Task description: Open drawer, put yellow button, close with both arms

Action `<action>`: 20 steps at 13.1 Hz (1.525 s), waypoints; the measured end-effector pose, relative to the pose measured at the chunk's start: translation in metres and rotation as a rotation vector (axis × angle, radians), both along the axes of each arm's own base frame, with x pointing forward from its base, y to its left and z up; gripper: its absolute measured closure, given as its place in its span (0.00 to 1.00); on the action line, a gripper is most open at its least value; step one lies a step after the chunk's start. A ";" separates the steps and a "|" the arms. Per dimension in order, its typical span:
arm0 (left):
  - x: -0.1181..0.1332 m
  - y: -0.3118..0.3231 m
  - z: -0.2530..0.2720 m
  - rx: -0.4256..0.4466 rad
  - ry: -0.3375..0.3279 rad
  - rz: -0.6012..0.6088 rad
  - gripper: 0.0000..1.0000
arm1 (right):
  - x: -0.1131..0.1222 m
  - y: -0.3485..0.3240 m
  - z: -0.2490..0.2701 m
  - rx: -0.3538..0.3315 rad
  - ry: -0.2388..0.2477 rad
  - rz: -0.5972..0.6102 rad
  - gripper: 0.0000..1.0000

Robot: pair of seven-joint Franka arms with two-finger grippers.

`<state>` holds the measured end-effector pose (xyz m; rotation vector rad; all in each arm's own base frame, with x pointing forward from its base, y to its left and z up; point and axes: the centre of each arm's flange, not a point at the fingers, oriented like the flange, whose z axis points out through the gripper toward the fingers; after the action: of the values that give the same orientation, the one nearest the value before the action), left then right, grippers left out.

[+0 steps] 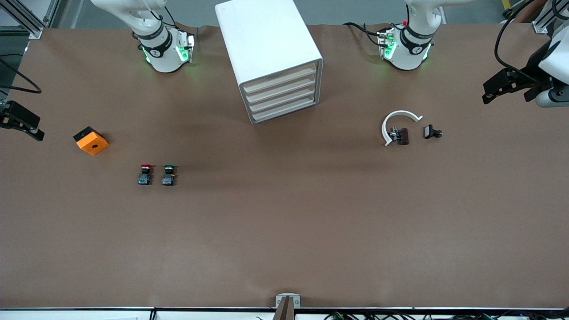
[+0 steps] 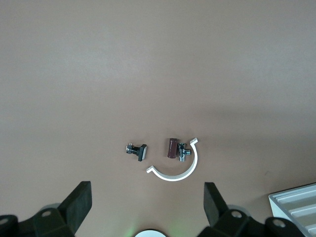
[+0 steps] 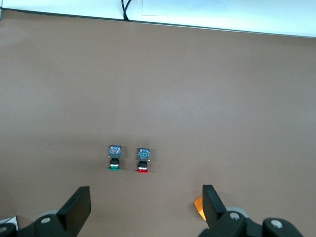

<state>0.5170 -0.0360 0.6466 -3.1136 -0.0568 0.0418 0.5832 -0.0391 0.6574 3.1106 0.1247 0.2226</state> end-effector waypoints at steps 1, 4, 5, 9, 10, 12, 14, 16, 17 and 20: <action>-0.001 0.000 0.001 0.000 -0.002 0.000 0.00 | 0.000 0.000 0.000 0.000 0.000 -0.001 0.00; -0.002 0.000 0.003 0.000 -0.005 0.000 0.00 | 0.000 0.000 0.000 -0.005 0.001 0.001 0.00; -0.002 0.000 0.003 0.000 -0.005 0.000 0.00 | 0.000 0.000 -0.001 -0.008 0.002 0.001 0.00; -0.002 0.000 0.003 0.001 -0.004 0.000 0.00 | 0.000 0.002 -0.001 -0.011 0.002 0.005 0.00; -0.002 0.000 0.003 0.000 -0.004 0.000 0.00 | 0.001 0.003 -0.001 -0.011 0.002 0.007 0.00; -0.002 0.000 0.003 0.001 -0.004 0.000 0.00 | 0.001 0.005 -0.001 -0.012 0.002 0.010 0.00; -0.003 0.000 0.003 0.001 -0.005 0.000 0.00 | 0.001 0.005 -0.001 -0.012 0.002 0.010 0.00; -0.003 0.000 0.003 0.001 -0.005 0.001 0.00 | 0.001 0.005 -0.001 -0.012 0.003 0.010 0.00; -0.003 0.000 0.003 0.001 -0.005 0.000 0.00 | 0.001 0.005 -0.001 -0.012 0.003 0.010 0.00; -0.003 0.002 0.006 0.000 -0.011 -0.011 0.00 | 0.001 0.004 -0.001 -0.019 0.004 0.009 0.00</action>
<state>0.5142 -0.0343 0.6522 -3.1145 -0.0391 0.0251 0.5840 -0.0349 0.6563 3.0920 0.1407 0.2147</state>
